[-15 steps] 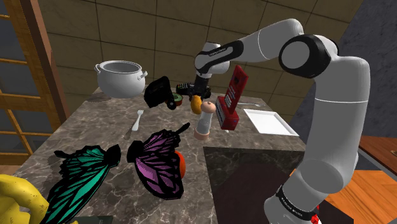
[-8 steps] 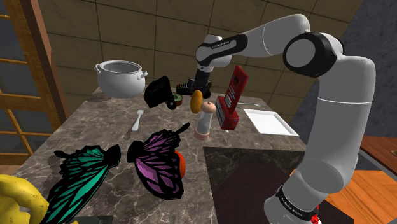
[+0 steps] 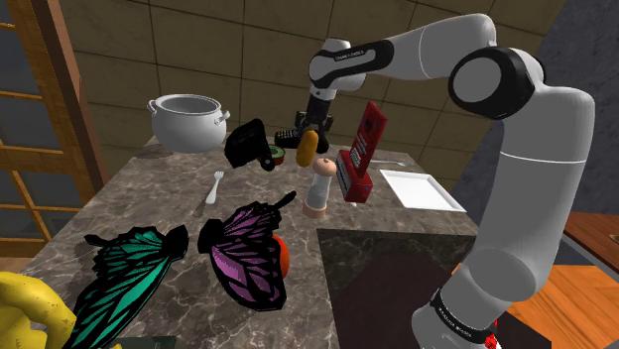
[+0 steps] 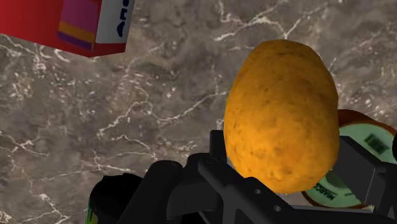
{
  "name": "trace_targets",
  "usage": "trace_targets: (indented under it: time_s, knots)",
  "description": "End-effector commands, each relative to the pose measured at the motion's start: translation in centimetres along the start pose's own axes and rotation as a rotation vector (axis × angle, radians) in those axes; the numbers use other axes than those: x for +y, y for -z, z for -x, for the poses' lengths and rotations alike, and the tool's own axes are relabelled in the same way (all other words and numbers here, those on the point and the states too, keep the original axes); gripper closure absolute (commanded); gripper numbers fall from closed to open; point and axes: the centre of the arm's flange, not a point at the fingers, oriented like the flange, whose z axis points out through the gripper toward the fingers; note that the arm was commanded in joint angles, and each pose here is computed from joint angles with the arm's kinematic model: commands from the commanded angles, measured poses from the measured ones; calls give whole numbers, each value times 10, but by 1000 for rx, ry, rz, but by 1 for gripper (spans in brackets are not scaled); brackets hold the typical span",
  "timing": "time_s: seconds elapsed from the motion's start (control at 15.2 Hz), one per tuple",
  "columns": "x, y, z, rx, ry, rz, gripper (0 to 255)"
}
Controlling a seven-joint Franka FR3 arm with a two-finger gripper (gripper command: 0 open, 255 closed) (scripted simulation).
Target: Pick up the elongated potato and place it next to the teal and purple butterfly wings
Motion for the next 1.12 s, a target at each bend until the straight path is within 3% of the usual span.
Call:
trace_targets:
  time_s: [0.0,1.06]
  knots:
    - [-1,11,-1,0,0,0,255]
    - [-7,95,-5,0,0,0,255]
